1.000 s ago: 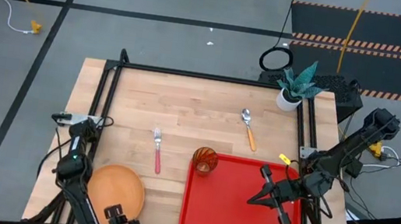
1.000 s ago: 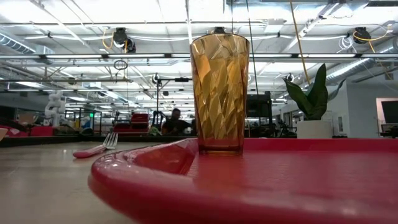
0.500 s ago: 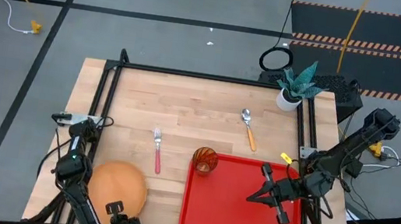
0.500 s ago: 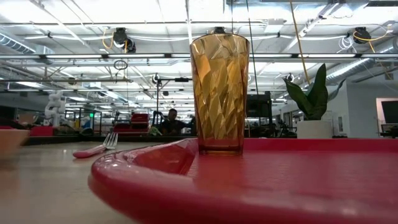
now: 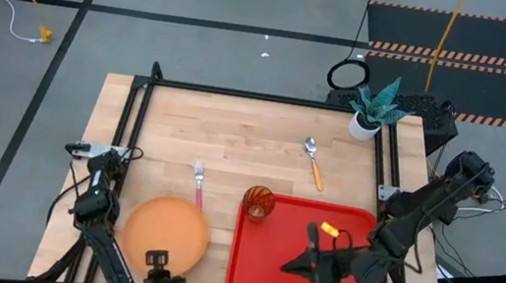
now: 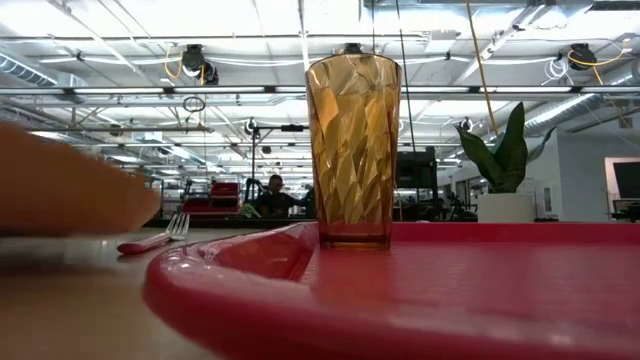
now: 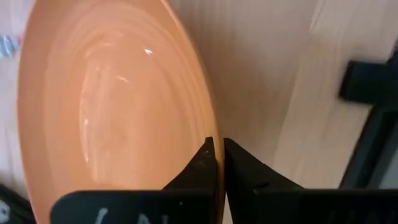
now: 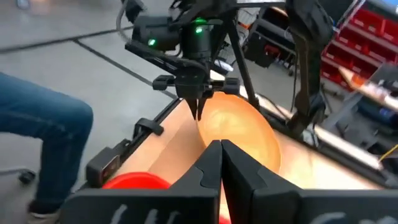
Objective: Pick and place plate/cup/fork/spoon on tray
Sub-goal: Put the orange plate on the red tray
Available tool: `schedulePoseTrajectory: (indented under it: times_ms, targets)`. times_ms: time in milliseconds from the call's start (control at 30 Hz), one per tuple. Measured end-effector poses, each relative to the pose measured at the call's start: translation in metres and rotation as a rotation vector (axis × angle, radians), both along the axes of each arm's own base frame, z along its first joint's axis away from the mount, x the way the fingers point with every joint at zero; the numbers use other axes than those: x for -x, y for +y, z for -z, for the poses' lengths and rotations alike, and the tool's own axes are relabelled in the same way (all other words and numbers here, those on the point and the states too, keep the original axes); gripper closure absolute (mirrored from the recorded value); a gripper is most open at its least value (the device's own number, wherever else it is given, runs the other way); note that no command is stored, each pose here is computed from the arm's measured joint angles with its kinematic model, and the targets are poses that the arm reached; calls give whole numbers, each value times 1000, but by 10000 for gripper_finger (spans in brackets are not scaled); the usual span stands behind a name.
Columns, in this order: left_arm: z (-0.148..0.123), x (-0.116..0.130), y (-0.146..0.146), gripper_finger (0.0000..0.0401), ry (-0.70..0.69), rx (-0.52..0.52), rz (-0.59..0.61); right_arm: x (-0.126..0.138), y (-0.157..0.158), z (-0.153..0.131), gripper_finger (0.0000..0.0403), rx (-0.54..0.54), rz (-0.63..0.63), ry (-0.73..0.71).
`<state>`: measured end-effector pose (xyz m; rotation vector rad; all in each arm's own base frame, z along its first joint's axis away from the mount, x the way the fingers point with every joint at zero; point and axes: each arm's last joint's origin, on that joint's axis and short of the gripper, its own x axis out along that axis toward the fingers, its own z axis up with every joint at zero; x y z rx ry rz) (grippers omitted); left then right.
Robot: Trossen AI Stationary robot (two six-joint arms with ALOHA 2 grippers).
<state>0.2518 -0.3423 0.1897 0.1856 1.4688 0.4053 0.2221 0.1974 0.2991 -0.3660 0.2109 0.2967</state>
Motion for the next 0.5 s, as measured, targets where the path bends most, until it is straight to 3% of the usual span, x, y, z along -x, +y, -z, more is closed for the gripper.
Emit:
schedulePoseTrajectory:
  times_ms: [233, 500]
  targets:
    - [-35, -10, 17, 392, -35, 15, 137, -24, 4, -4, 403, 86, 21, -13]
    - [-77, -10, 35, 394, -144, -32, 298, -40, -6, 0, 374, 56, 35, 14]
